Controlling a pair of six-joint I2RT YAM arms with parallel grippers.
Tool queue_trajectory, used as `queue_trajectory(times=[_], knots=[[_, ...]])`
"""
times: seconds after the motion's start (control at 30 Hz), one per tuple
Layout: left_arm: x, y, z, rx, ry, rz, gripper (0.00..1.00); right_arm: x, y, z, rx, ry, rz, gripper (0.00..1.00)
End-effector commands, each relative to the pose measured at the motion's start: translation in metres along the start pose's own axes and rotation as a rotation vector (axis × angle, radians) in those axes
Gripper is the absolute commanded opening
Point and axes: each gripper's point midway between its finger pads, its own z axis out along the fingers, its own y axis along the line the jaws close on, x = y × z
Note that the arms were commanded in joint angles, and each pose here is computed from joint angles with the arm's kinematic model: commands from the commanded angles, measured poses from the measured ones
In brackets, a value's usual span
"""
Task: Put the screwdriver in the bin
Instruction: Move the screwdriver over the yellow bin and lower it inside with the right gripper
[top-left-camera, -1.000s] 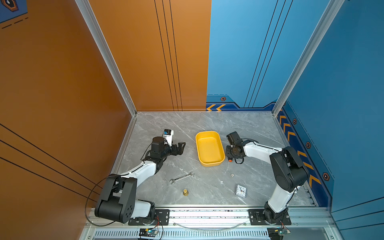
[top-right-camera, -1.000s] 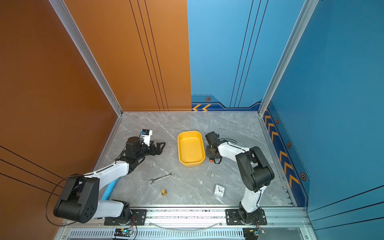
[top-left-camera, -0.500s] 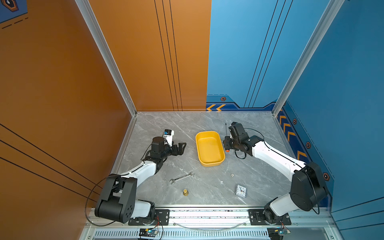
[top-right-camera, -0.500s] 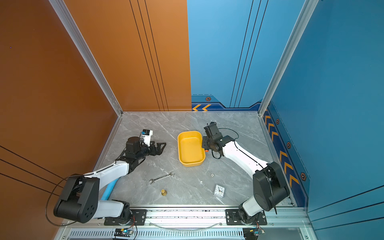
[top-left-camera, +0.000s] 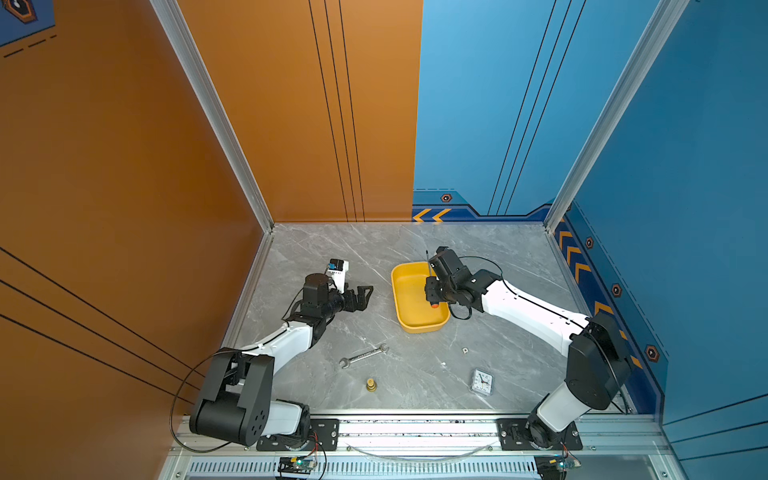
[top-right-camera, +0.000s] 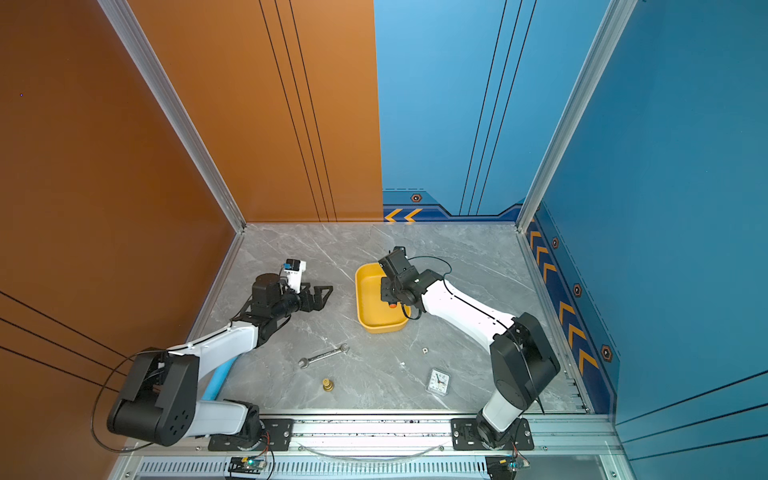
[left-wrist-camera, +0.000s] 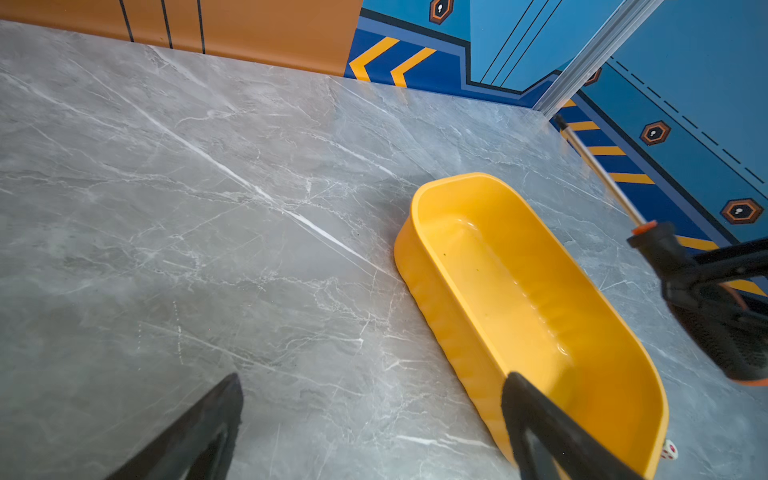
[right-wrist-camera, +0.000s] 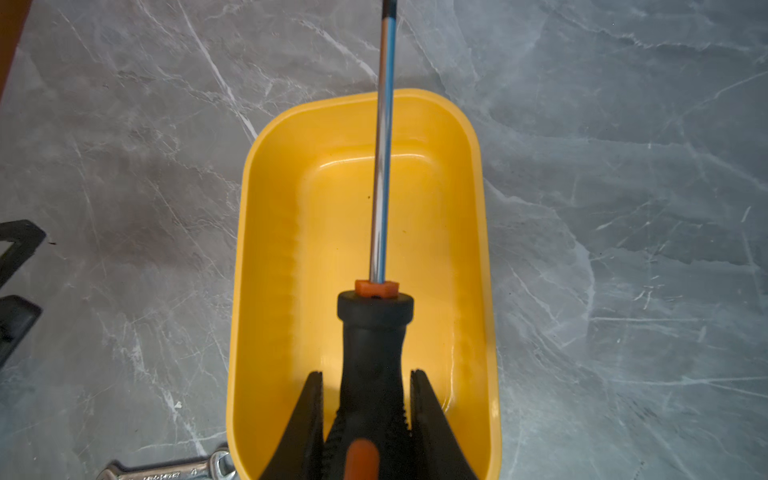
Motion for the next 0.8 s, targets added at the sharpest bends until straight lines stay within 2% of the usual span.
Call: queue_trajectory(times=[0.0,0.33,0.4,0.77], knots=[[-0.001,-0.004,-0.001,0.021,0.007,-0.012,0.98,0.008,-0.007,0.007,0.056,0.024,0.018,0.0],[0.0,-0.002,-0.004,0.007,0.014,-0.004,0.98,0.022,-0.006,0.034,0.087,0.088,0.008,0.0],[0.0,-0.002,-0.005,0.006,0.013,-0.003,0.98,0.032,0.005,0.037,0.079,0.104,-0.02,0.0],[0.002,0.0,-0.006,-0.001,0.017,0.001,0.98,0.04,0.003,0.056,0.127,0.127,-0.05,0.0]])
